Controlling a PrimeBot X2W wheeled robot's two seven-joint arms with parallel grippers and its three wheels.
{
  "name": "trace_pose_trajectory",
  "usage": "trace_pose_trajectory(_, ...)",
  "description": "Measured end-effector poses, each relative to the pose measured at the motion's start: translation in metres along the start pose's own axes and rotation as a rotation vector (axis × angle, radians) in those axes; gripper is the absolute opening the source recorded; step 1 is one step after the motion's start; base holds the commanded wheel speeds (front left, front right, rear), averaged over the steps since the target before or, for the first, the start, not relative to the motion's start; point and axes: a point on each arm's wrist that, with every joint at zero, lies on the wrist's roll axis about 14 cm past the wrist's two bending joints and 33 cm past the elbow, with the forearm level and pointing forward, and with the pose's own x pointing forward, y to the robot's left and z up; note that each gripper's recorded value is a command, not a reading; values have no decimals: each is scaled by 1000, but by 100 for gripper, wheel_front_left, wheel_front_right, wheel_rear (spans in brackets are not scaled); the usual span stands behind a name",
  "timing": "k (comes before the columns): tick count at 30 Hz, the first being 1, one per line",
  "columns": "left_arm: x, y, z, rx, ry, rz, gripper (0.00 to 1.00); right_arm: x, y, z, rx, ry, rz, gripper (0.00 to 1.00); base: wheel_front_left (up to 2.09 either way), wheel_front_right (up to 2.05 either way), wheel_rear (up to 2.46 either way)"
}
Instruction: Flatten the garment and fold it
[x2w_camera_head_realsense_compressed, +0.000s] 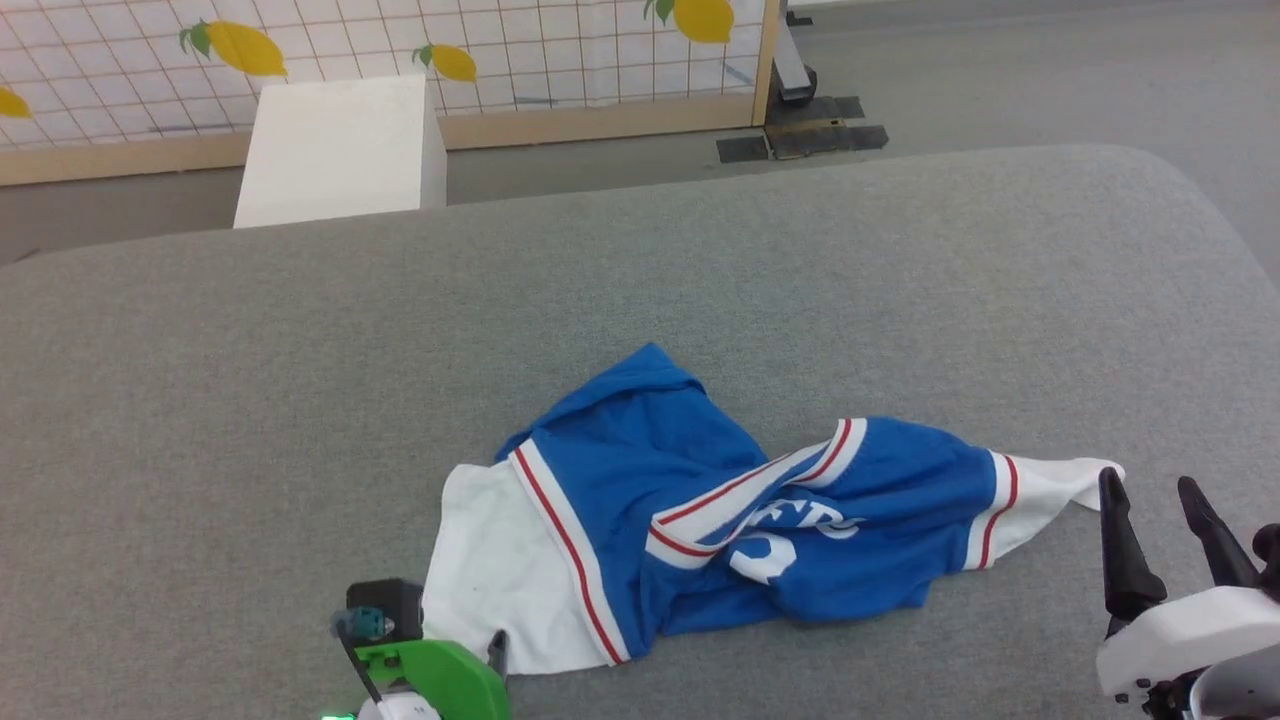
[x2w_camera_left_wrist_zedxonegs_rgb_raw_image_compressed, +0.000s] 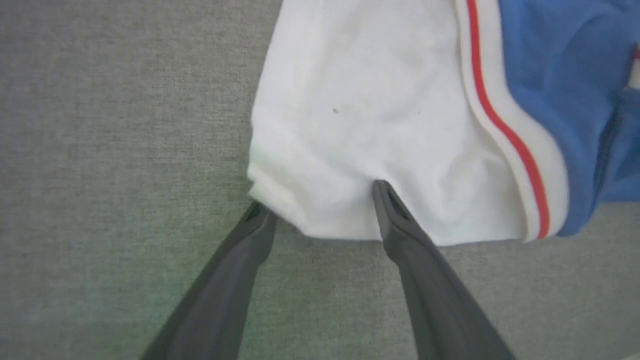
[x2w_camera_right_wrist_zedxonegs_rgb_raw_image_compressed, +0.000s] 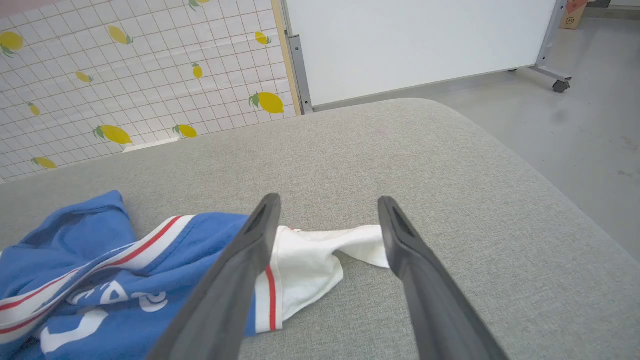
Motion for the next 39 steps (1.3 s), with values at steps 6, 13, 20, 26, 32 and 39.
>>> trace_pose_trajectory(6, 5, 7, 16, -16, -89, 20, 0, 1, -1, -3, 0, 9, -5, 100, 0, 0, 0)
trace_pose_trajectory(13, -3, 47, 42, -81, -227, 137, 0, 5, -18, -1, 5, -5, -55, 100, 0, 0, 0)
trace_pose_trajectory(20, -10, 65, 53, -101, -273, 176, 0, 27, -21, -14, 34, 94, -74, 100, 0, 0, 0)
trace_pose_trajectory(26, -4, 66, 54, -102, -267, 175, 0, 72, -5, -17, 59, 179, -53, 100, 0, 0, 0)
trace_pose_trajectory(32, 8, 61, 63, -100, -272, 157, 0, 106, 4, -47, 72, 333, -64, 100, 0, 0, 0)
trace_pose_trajectory(39, 16, 68, 60, -116, -251, 166, 0, 122, 14, -93, 76, 567, -71, 100, 0, 0, 0)
